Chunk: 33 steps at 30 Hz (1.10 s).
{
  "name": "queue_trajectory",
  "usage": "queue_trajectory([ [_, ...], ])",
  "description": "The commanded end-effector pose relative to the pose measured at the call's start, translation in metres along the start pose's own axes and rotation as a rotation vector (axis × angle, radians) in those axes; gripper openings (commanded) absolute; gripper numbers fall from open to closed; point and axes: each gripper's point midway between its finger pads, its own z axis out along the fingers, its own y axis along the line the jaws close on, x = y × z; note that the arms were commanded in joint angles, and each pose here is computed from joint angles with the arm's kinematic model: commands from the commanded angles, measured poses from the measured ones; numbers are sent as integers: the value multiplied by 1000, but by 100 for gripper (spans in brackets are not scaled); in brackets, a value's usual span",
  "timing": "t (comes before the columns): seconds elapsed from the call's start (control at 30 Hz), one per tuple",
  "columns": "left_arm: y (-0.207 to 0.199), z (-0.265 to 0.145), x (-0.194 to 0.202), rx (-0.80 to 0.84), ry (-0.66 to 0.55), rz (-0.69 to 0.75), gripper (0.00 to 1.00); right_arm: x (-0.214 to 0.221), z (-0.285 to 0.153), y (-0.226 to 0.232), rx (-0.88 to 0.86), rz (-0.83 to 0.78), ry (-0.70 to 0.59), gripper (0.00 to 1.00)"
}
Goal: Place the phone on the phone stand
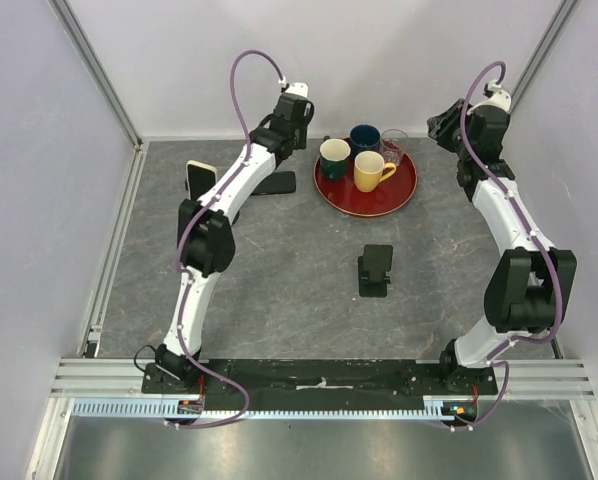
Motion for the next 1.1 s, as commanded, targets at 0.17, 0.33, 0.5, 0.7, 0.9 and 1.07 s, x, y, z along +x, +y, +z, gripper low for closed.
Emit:
queue_trajectory([
  [0.17, 38, 66, 36, -40, 56, -124, 40, -28, -13, -16, -89, 57, -40, 49],
  [0.33, 37, 87, 61, -66, 82, -171, 40, -36, -20, -24, -95, 62, -70, 49],
  [0.5, 40, 95, 84, -97, 138, -208, 39, -41, -25, -23, -110, 65, -87, 49],
  [0.7, 41, 100, 112, -90, 231, -252, 36, -45, -29, -25, -117, 73, -98, 50],
  [0.9, 46, 100, 134, -79, 313, -303, 30, -45, -29, -28, -117, 78, -100, 50],
  [1.07, 44, 98, 144, -74, 347, -287, 30, -45, -29, -27, -130, 85, -97, 51],
])
